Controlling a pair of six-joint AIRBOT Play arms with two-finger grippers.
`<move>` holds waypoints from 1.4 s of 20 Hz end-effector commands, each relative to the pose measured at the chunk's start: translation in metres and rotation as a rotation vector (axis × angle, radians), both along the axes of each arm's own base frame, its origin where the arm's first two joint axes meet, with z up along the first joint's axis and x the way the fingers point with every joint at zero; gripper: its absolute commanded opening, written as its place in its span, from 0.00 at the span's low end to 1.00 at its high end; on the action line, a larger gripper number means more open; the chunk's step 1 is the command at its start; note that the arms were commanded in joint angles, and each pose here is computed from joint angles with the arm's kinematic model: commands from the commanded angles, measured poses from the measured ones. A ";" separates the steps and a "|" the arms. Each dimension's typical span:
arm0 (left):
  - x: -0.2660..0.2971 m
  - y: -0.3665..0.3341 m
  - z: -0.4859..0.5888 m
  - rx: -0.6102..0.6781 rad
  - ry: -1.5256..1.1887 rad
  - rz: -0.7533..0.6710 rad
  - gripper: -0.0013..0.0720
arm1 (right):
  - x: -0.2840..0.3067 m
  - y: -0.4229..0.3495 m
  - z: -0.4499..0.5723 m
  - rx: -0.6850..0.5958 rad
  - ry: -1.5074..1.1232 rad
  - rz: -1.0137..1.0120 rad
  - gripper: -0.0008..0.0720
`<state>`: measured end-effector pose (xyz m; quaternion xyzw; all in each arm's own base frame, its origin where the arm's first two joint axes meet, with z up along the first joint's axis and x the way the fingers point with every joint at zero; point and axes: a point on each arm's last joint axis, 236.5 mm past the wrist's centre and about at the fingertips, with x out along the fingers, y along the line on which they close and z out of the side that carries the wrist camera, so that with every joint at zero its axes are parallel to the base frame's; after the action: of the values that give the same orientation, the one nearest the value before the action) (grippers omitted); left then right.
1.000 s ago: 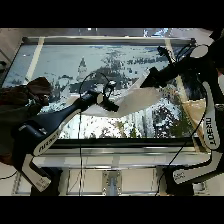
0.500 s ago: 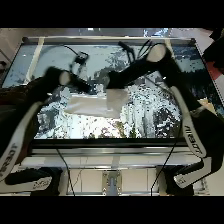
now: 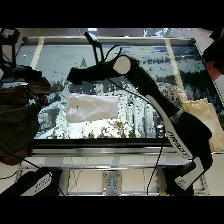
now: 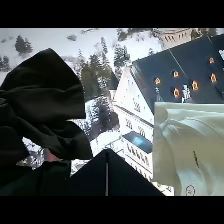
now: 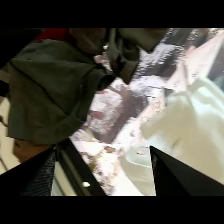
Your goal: Fold the shirts.
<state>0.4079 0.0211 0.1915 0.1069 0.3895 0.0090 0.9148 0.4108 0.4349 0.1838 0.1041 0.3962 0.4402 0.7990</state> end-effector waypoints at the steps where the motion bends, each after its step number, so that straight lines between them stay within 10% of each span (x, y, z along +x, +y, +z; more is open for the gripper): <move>1: -0.005 0.002 0.003 -0.042 -0.007 0.022 0.03 | 0.046 -0.156 -0.042 -0.473 -0.003 -0.198 0.86; 4: -0.005 -0.005 -0.004 -0.073 0.008 0.011 0.03 | 0.041 -0.264 -0.129 -0.586 0.355 -0.298 0.86; 10: 0.006 -0.005 -0.031 -0.073 0.076 0.014 0.03 | 0.049 -0.237 -0.234 0.089 0.829 -0.330 0.86; 21: 0.014 -0.004 -0.054 -0.073 0.131 0.016 0.03 | 0.011 -0.114 -0.283 0.039 0.839 -0.205 0.85; 26: 0.014 -0.004 -0.054 -0.072 0.131 0.016 0.03 | -0.015 -0.056 -0.220 0.180 0.859 -0.004 0.04; 28: 0.014 -0.004 -0.054 -0.072 0.131 0.016 0.03 | 0.010 -0.059 -0.177 0.214 0.740 0.023 0.04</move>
<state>0.4219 0.0165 0.1377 0.0708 0.4488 -0.0052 0.8908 0.4126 0.3641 -0.0395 0.3390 0.6440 0.3697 0.5776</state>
